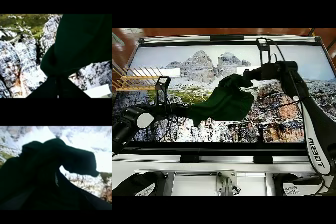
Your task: Fold the shirts.
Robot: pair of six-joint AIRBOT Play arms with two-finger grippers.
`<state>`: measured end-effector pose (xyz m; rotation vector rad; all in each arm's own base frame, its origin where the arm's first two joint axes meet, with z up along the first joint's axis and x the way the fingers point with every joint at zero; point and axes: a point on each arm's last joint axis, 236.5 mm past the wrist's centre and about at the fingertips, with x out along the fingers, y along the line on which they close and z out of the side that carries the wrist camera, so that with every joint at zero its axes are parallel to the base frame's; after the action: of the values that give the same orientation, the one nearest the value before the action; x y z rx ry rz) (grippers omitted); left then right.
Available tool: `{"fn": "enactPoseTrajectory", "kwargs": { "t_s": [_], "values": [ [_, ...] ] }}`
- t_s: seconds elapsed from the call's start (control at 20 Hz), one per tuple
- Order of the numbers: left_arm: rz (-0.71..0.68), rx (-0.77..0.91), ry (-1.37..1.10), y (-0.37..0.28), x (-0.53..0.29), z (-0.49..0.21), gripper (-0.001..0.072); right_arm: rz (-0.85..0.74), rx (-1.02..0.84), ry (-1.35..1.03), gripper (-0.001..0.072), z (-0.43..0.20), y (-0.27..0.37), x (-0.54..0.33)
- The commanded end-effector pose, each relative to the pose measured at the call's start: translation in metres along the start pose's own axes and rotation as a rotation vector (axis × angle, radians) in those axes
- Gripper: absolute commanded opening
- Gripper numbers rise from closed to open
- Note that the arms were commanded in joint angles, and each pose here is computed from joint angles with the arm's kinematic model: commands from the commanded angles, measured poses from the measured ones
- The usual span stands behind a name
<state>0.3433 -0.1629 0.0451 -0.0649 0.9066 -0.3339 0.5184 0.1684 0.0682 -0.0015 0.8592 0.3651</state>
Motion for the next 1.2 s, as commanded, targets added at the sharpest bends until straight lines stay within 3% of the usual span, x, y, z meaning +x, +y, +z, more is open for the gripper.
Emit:
{"fn": "enactPoseTrajectory", "kwargs": {
  "t_s": [0.0,0.25,0.4,1.15],
  "values": [
    [0.004,-0.002,-0.014,0.001,0.003,0.003,0.003,-0.021,0.106,0.221,0.0611,-0.048,-0.045,-0.036],
    [0.006,0.0,-0.014,0.002,0.002,0.003,0.003,0.249,0.633,0.476,0.061,-0.148,-0.057,-0.045],
    [0.005,-0.001,-0.014,0.001,0.002,0.003,0.003,0.276,0.791,0.455,0.0611,-0.182,-0.037,-0.008],
    [-0.006,0.007,-0.075,-0.005,-0.011,0.03,0.003,0.248,0.851,0.367,0.0609,-0.181,0.049,0.067]
  ]
}}
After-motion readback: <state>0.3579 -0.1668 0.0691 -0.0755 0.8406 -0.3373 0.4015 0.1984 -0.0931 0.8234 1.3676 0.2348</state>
